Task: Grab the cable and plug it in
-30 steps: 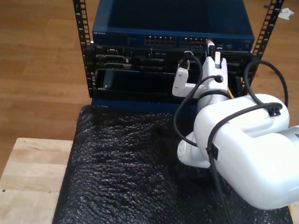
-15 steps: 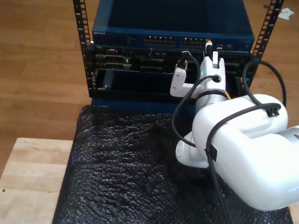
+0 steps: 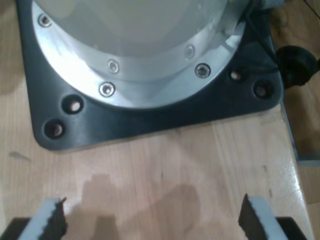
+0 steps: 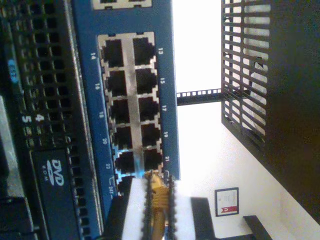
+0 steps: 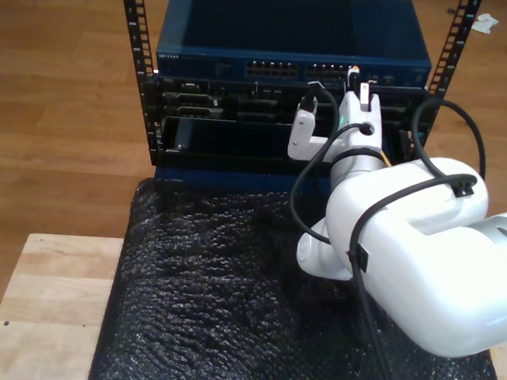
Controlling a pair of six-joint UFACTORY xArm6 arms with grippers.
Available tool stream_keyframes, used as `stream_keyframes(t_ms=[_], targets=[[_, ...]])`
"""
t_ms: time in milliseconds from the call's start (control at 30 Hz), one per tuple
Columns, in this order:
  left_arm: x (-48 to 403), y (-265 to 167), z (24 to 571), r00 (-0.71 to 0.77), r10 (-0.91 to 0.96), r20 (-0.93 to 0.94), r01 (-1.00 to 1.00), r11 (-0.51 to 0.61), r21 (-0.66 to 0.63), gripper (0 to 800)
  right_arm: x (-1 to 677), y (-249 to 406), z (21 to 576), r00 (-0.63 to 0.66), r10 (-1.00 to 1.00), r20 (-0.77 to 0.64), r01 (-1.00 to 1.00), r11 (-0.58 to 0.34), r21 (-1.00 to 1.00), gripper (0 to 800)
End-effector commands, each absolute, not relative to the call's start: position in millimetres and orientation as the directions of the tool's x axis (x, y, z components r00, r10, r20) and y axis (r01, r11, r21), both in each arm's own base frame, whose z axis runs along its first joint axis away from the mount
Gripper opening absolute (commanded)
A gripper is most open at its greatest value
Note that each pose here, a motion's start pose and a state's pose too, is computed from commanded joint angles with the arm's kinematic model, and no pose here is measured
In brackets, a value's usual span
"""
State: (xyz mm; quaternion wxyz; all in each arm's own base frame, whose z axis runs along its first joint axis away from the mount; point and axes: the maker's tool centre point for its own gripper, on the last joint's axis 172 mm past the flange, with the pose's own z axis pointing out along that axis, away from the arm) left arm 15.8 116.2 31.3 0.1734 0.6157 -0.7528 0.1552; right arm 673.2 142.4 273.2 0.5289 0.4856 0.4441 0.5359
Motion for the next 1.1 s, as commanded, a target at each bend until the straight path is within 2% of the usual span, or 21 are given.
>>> stream_keyframes(t_ms=[467, 567, 667, 1100], targets=[[16, 117, 32, -0.182, -0.874, 0.451, -0.981, 0.194, -0.02, 800, 678, 141, 268, 0.033, 0.998, 0.056, -0.131, -0.051, 0.99, 2], [16, 116, 31, -0.182, -0.873, 0.452, -0.981, 0.194, -0.02, 800, 677, 140, 266, 0.033, 0.998, 0.053, -0.127, -0.048, 0.991, 124], [16, 117, 32, -0.182, -0.874, 0.451, -0.981, 0.194, -0.02, 800, 673, 139, 267, 0.033, 0.998, 0.053, -0.122, -0.048, 0.991, 199], [16, 117, 32, -0.182, -0.874, 0.451, -0.981, 0.194, -0.02, 800, 625, 155, 292, -0.017, 0.999, 0.043, -0.072, -0.044, 0.996, 321]])
